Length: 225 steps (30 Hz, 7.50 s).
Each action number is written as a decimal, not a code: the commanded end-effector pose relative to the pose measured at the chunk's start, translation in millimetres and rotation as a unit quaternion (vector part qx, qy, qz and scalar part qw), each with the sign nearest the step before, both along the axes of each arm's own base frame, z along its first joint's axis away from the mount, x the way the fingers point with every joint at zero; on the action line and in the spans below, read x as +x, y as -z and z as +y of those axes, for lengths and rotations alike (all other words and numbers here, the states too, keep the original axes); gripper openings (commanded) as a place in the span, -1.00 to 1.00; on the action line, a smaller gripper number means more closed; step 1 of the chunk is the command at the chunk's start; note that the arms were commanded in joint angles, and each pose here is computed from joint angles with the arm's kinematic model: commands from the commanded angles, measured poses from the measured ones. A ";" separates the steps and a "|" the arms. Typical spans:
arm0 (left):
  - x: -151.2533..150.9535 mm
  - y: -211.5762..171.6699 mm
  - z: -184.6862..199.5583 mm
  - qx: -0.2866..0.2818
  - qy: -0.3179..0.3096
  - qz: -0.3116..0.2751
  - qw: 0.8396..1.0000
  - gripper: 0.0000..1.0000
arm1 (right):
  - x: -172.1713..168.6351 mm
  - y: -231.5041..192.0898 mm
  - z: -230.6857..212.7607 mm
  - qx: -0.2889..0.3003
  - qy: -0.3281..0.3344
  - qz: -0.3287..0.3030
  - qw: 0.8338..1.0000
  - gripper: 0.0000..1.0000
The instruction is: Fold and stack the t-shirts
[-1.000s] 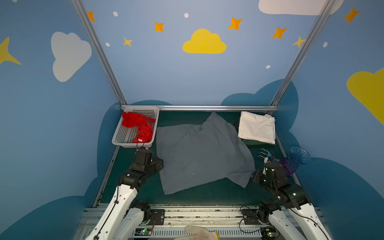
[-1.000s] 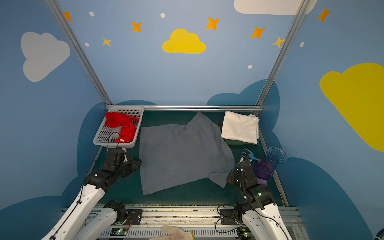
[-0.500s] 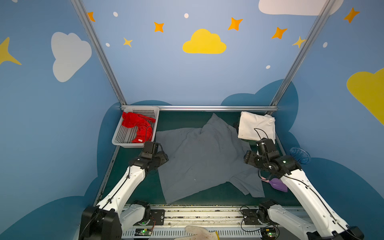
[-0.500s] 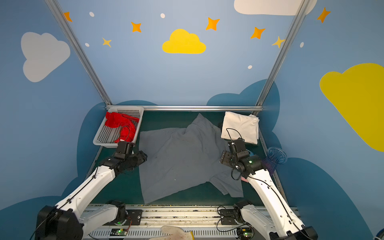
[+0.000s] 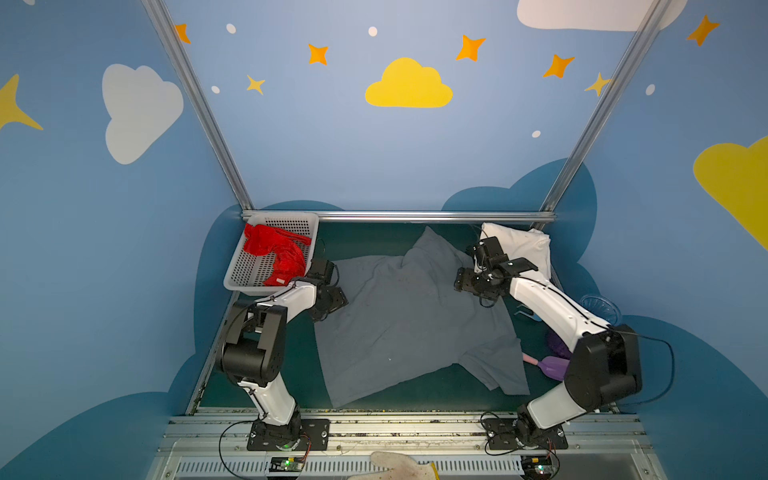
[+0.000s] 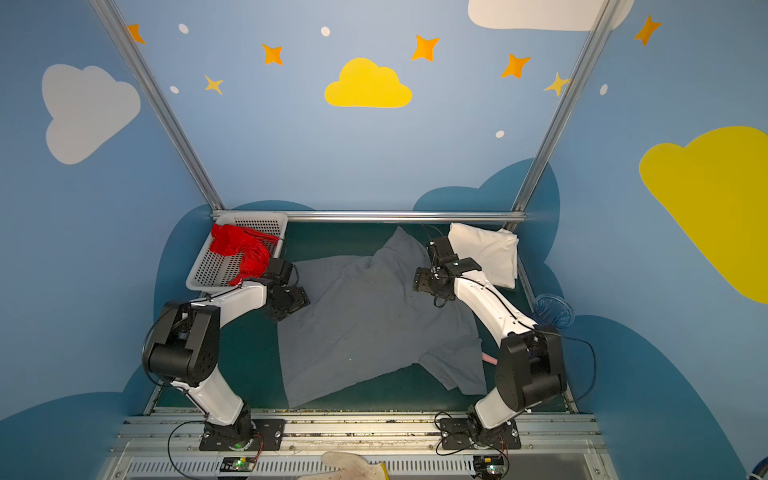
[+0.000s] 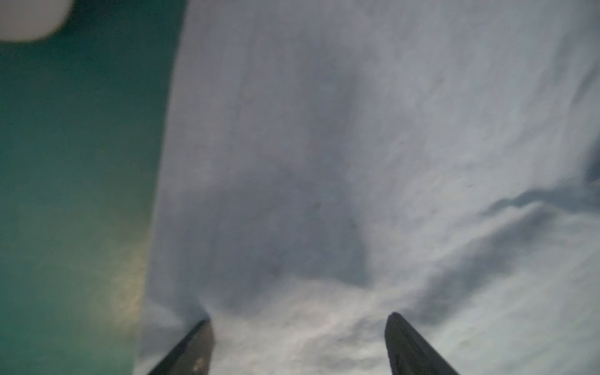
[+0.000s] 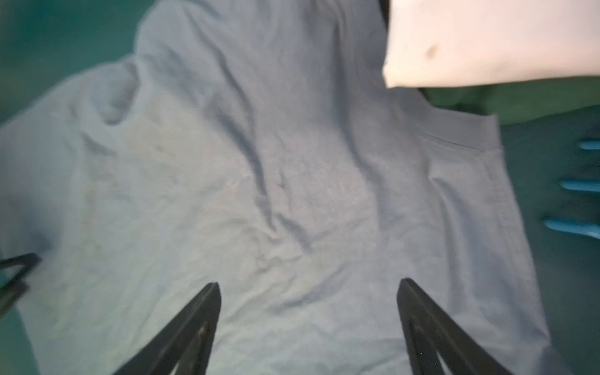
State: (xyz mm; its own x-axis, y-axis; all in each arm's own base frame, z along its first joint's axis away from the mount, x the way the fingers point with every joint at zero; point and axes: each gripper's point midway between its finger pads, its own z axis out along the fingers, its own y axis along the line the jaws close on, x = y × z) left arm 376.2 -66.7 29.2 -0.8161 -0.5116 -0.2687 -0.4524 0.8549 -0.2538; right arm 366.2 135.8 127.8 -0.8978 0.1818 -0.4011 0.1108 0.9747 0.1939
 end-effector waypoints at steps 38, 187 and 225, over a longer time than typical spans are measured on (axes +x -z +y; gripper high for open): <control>62.0 12.6 12.2 0.028 0.005 0.028 0.999 -0.93 | -40.7 125.2 1.3 0.015 0.032 0.183 0.982 0.64; 170.4 -55.0 32.5 0.111 0.010 -0.048 0.993 -0.93 | 187.8 29.3 36.6 0.059 -0.069 0.028 0.995 0.73; 167.1 -56.1 14.9 0.064 0.037 -0.038 0.997 -0.92 | 205.4 103.0 44.9 0.111 -0.113 0.057 0.986 0.05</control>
State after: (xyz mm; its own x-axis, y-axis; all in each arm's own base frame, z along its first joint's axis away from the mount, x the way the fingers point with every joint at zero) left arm 540.2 -51.6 75.5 -0.8278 -0.4099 -0.3831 -0.3753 0.9121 -0.1649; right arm 580.0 169.8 35.3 -0.9473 0.0607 -0.3146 -0.0563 0.9350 0.3500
